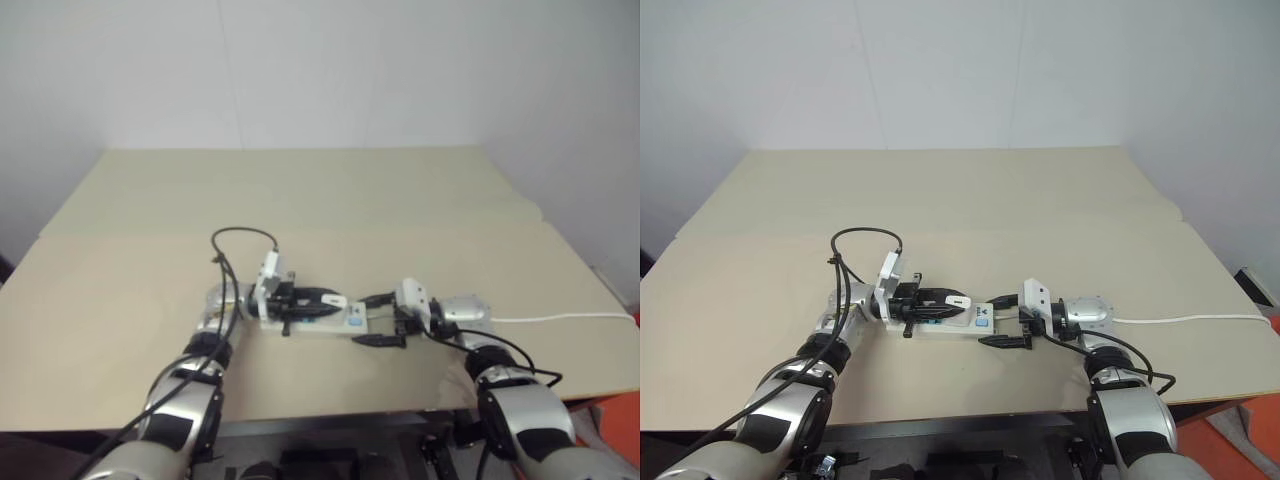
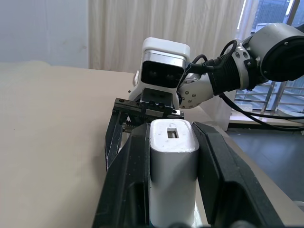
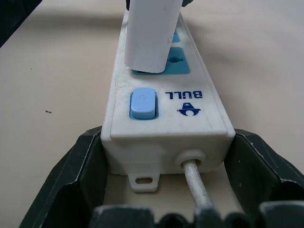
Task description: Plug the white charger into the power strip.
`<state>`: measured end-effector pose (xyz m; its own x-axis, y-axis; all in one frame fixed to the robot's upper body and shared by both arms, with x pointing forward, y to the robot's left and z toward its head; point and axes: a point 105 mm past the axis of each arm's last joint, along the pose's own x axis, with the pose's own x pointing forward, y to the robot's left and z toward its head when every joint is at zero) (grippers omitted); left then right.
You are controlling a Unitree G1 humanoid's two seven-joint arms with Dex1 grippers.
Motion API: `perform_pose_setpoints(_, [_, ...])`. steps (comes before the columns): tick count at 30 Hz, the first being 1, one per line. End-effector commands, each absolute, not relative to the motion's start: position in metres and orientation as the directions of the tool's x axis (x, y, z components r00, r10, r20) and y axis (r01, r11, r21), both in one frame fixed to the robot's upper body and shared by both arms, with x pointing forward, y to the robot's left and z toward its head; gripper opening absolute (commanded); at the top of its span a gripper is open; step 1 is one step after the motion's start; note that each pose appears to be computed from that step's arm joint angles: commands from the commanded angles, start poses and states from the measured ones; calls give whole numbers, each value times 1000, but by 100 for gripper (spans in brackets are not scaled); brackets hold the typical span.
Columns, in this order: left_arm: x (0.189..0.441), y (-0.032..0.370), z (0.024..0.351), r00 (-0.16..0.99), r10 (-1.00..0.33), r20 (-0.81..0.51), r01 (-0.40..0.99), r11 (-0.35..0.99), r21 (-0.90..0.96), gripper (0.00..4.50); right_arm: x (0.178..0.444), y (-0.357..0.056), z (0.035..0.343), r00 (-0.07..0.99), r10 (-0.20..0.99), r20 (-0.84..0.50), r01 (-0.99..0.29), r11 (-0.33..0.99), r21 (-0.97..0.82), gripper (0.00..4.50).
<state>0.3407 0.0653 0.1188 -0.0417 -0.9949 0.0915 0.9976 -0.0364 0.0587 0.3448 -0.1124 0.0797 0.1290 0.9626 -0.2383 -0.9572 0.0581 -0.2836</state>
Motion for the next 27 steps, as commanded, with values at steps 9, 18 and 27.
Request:
perform_pose_setpoints(9, [342, 86, 92, 56, -997, 57, 997, 54, -46, 100, 334, -108, 66, 60, 956, -286, -967, -16, -254, 341])
perform_pose_setpoints(18, [338, 91, 87, 34, -999, 3, 999, 34, -13, 100, 333, -108, 66, 59, 957, -286, -967, -16, -252, 341])
perform_pose_setpoints(27, [338, 91, 85, 40, -999, -15, 999, 40, 14, 100, 334, -106, 66, 60, 960, -275, -968, -11, -252, 341])
